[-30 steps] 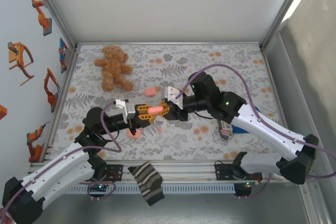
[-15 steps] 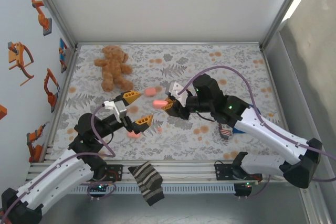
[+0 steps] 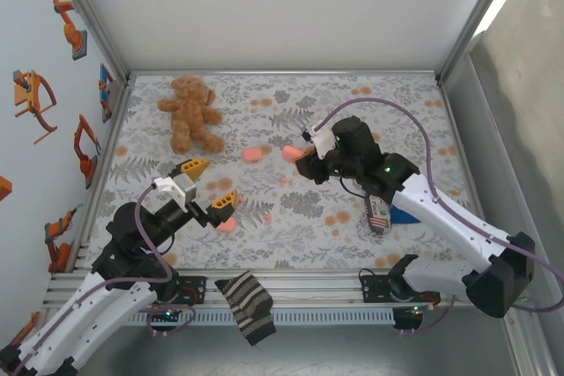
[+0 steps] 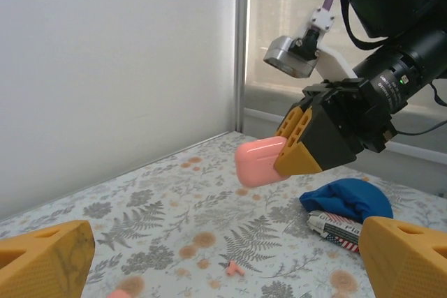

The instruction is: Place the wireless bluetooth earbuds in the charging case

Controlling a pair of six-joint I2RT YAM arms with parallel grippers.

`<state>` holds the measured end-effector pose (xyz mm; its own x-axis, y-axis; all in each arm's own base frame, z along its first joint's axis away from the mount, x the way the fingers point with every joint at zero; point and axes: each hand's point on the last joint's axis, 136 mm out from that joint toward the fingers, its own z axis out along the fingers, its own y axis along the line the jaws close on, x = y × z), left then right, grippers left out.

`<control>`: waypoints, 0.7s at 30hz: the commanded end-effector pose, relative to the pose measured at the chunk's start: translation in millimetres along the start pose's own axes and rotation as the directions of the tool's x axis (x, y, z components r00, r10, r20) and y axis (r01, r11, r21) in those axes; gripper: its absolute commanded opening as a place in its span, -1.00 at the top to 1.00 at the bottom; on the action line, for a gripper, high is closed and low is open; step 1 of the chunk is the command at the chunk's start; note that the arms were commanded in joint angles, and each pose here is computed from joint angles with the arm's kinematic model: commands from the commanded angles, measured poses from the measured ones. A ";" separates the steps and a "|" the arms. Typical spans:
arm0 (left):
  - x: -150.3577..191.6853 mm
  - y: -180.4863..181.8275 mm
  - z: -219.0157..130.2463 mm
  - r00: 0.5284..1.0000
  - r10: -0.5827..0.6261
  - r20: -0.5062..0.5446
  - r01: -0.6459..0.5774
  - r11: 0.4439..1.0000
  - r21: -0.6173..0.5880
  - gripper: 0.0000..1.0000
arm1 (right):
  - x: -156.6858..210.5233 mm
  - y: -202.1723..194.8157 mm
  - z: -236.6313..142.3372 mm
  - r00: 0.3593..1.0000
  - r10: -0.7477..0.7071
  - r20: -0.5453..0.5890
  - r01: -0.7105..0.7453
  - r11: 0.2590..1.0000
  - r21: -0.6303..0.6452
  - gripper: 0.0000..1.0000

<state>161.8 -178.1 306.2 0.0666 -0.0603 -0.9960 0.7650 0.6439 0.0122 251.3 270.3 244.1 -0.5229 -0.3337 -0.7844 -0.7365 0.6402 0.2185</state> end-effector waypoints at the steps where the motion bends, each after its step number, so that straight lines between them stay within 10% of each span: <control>1: 0.9 10.5 -16.0 0.998 0.023 -0.053 -0.027 0.997 -0.072 -0.93 | 10.4 -25.6 -3.3 0.980 0.185 -0.069 -0.183 0.983 0.027 0.89; 9: 5.7 47.7 -39.5 1.000 -0.019 -0.017 0.013 0.953 -0.302 -0.93 | 45.4 -69.0 1.1 0.905 0.378 -0.198 -0.376 0.925 0.048 0.91; 21: 9.4 54.1 -41.3 0.999 0.000 -0.042 -0.014 0.941 -0.338 -0.93 | 100.8 -122.0 38.3 0.737 0.575 -0.357 -0.587 0.805 0.084 0.95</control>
<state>173.3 -112.7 298.7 0.0518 -0.0473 -0.9975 0.5176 0.8555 -0.0137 307.3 185.5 116.8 -0.9445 -0.1361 -0.2989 -0.2836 0.7969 0.5333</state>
